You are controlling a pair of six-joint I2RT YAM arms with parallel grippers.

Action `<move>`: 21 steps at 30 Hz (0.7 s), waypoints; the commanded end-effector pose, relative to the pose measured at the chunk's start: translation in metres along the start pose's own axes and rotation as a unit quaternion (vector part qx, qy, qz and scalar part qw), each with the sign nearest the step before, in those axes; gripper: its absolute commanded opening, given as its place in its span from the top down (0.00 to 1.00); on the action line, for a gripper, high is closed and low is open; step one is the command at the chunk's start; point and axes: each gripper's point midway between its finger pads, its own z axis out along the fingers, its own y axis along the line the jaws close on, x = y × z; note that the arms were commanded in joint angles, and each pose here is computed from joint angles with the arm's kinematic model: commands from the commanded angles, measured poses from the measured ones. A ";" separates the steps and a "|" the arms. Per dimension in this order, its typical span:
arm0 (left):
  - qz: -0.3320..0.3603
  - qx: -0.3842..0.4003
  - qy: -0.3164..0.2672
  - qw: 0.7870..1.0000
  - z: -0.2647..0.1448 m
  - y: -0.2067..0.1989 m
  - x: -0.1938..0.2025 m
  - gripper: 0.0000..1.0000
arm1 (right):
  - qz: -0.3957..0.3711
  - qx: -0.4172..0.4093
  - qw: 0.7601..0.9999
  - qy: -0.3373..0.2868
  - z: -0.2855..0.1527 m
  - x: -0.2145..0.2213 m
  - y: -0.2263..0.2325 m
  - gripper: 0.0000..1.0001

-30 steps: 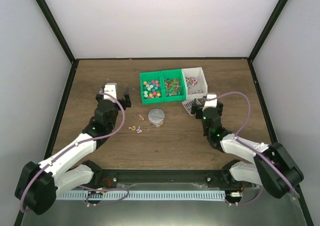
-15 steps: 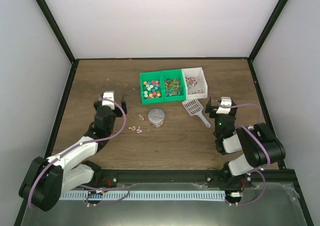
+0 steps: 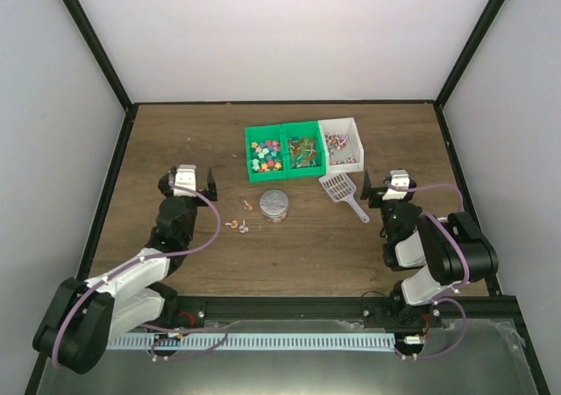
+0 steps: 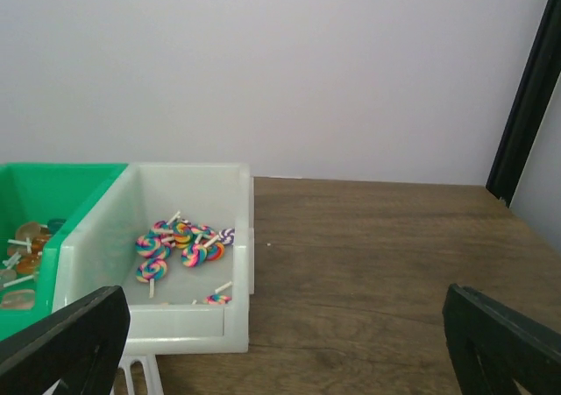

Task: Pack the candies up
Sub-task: Reset both arms

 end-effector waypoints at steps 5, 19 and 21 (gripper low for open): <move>-0.007 -0.117 -0.015 0.993 0.015 0.062 0.007 0.00 | 0.015 0.010 1.000 -0.013 0.009 -0.010 -0.006 0.00; 0.043 -0.175 0.007 0.984 0.049 0.082 0.041 0.00 | 0.016 0.010 1.000 -0.024 0.002 -0.013 -0.007 0.00; 0.019 -0.153 0.007 0.988 0.045 0.084 0.043 0.00 | 0.016 0.009 1.000 -0.022 0.002 -0.013 -0.007 0.00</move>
